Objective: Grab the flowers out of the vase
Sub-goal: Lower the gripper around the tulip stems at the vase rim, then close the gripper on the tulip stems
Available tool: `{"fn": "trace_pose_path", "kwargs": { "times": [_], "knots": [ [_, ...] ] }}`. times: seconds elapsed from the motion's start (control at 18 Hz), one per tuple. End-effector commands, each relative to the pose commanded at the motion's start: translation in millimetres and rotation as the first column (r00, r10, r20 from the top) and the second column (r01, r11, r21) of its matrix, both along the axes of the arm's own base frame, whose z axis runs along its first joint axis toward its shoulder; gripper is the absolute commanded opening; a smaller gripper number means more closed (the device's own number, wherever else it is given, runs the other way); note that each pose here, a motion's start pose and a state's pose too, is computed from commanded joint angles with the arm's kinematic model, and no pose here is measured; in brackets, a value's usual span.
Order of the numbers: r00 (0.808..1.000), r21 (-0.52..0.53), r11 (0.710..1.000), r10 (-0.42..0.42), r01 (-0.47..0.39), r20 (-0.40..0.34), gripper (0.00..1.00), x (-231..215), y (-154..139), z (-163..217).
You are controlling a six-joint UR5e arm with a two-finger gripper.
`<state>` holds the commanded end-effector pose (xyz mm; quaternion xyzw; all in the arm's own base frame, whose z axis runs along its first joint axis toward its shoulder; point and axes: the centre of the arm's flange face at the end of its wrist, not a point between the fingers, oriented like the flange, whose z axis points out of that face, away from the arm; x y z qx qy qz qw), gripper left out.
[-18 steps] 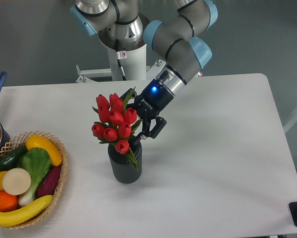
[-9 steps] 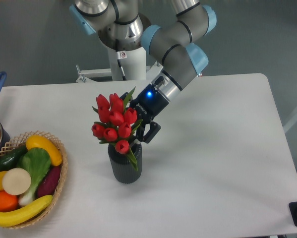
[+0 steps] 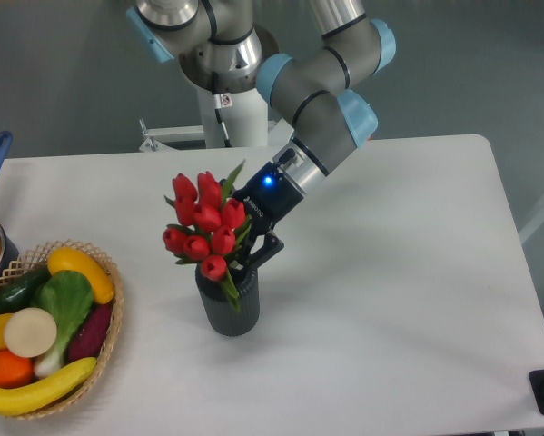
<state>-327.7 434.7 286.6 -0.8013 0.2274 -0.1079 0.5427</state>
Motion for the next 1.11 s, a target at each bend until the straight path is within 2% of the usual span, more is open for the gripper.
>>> {"fn": "trace_pose_path", "kwargs": {
  "times": [0.22,0.33,0.61,0.67,1.11],
  "knots": [
    [1.0,0.002,1.0,0.008,-0.008,0.003,0.53,-3,-3,0],
    [1.0,0.001,1.0,0.013,-0.013,0.004,0.44,-5,-4,0],
    [0.999,0.023,0.999,0.026,-0.026,0.019,0.43,-10,-8,2],
    [0.999,0.021,0.999,0.031,-0.032,0.029,0.37,-10,-9,2],
    [0.997,0.074,0.996,0.034,-0.039,0.066,0.36,-12,-7,14]
  ]
}}
